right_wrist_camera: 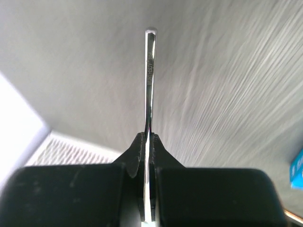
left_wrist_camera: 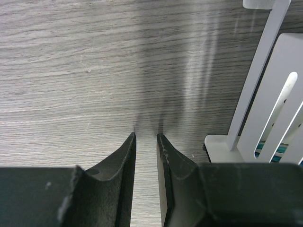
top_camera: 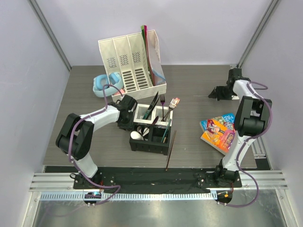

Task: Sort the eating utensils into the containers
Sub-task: Pick up the chopstick from the center of the board.

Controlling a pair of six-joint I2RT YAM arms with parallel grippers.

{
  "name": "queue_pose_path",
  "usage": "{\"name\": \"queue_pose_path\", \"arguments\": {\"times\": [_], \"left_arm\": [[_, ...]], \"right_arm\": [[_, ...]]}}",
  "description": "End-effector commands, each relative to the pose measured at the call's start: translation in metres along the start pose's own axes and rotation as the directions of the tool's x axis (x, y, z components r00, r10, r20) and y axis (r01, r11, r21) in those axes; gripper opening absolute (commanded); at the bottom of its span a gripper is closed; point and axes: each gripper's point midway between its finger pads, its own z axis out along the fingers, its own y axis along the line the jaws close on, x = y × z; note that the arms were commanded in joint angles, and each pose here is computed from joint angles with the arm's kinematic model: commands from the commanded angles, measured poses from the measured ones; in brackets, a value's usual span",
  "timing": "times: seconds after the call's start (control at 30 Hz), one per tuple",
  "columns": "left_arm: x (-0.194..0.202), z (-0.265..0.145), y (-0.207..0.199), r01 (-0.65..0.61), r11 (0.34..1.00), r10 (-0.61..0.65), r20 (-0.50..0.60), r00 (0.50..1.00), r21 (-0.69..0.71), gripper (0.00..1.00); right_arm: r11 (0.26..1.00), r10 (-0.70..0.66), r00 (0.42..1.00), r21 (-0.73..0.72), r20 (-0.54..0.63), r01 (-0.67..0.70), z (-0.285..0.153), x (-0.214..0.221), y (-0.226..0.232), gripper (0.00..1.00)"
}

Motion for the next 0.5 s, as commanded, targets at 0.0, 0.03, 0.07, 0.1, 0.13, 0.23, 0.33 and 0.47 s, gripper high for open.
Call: {"name": "queue_pose_path", "arguments": {"times": [0.0, 0.03, 0.07, 0.1, 0.13, 0.23, 0.33, 0.47], "left_arm": [[-0.010, -0.009, -0.002, -0.003, 1.000, 0.002, 0.050, 0.999, 0.027, 0.24], [-0.011, -0.009, -0.003, -0.003, 1.000, 0.001, 0.051, 0.999, 0.027, 0.24], [-0.012, -0.009, -0.003, -0.002, 1.000, 0.000, 0.050, 0.999, 0.030, 0.24], [-0.011, -0.009, -0.004, -0.003, 0.999, 0.002, 0.048, 0.999, 0.032, 0.24], [-0.013, -0.010, -0.005, -0.003, 0.999, 0.001, 0.051, 0.999, 0.036, 0.24], [-0.014, -0.010, -0.005, -0.003, 0.999, 0.001, 0.054, 0.999, 0.038, 0.24], [-0.015, -0.011, -0.006, -0.001, 0.999, -0.001, 0.056, 0.998, 0.041, 0.24], [-0.016, -0.010, -0.007, -0.001, 0.999, -0.001, 0.057, 0.998, 0.043, 0.24]], "right_arm": [[0.985, -0.108, 0.993, -0.141, -0.050, 0.100, -0.055, 0.024, 0.025, 0.01], [0.981, -0.120, 0.991, -0.161, -0.062, 0.108, -0.063, 0.029, 0.025, 0.01], [0.980, -0.127, 0.988, -0.164, -0.091, 0.111, -0.066, 0.035, 0.021, 0.01], [0.978, -0.127, 0.987, -0.176, -0.097, 0.109, -0.071, 0.038, 0.021, 0.01], [0.976, -0.127, 0.986, -0.190, -0.109, 0.104, -0.079, 0.042, 0.016, 0.01], [0.968, -0.105, 0.983, -0.244, -0.152, 0.065, -0.097, 0.054, 0.017, 0.01], [0.948, -0.091, 0.976, -0.318, -0.198, 0.024, -0.120, 0.064, 0.026, 0.01], [0.918, -0.180, 0.964, -0.385, -0.198, 0.092, -0.149, 0.073, 0.037, 0.01]]}}
